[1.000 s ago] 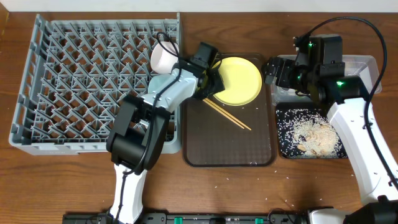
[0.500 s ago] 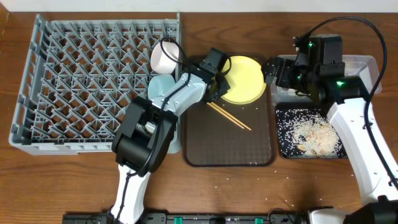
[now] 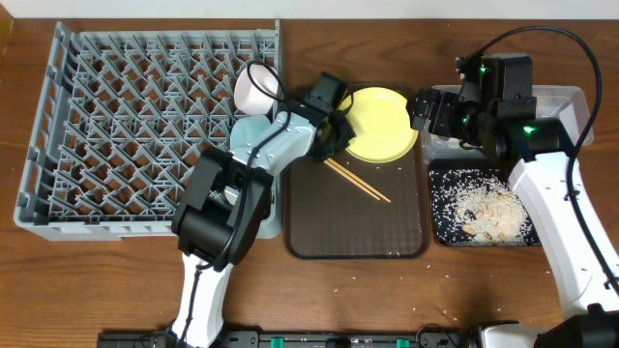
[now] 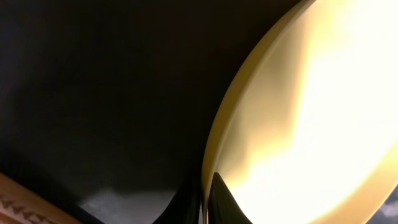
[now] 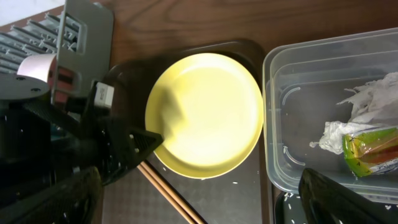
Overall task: Sort waste into correct bins and load items into the dishwasher
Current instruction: 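Lift the yellow plate and carry it left over the dish rack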
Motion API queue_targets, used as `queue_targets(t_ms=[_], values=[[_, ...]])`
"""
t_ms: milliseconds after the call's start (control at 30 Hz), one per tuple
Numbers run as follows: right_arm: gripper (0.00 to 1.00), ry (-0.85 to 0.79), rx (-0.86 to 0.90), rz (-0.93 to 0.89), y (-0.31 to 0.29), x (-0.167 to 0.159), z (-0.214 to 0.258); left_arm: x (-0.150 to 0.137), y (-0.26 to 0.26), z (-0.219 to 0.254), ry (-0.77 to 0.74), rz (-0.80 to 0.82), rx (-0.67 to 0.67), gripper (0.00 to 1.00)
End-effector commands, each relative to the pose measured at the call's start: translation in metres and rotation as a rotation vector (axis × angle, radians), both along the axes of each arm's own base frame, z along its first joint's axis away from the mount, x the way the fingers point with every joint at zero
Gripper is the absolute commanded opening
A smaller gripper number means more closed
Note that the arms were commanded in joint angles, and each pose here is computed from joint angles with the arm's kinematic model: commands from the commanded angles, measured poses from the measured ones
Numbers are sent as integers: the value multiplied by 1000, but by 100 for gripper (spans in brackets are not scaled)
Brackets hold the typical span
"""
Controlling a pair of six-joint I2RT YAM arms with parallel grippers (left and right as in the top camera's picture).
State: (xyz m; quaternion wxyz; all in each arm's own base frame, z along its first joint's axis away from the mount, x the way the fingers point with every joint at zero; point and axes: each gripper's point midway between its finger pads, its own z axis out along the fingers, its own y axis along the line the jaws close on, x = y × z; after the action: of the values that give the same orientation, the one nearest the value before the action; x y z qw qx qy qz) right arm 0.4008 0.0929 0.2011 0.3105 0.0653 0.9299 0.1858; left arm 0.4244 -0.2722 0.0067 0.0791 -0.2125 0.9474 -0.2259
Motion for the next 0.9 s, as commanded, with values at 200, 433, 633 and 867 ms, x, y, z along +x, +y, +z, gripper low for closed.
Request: queue_targets(t_ms=[200, 433, 633, 867], values=[[99, -14, -5, -4, 0, 2, 5, 5, 3, 56, -130, -171, -82, 7], [99, -14, -5, -4, 0, 2, 5, 13, 14, 100, -229, -219, -135, 7], [99, -14, -5, -3, 0, 2, 5, 26, 40, 146, -353, -204, -132, 7], [99, -14, -5, -4, 0, 2, 5, 50, 114, 198, -499, -106, -92, 7]])
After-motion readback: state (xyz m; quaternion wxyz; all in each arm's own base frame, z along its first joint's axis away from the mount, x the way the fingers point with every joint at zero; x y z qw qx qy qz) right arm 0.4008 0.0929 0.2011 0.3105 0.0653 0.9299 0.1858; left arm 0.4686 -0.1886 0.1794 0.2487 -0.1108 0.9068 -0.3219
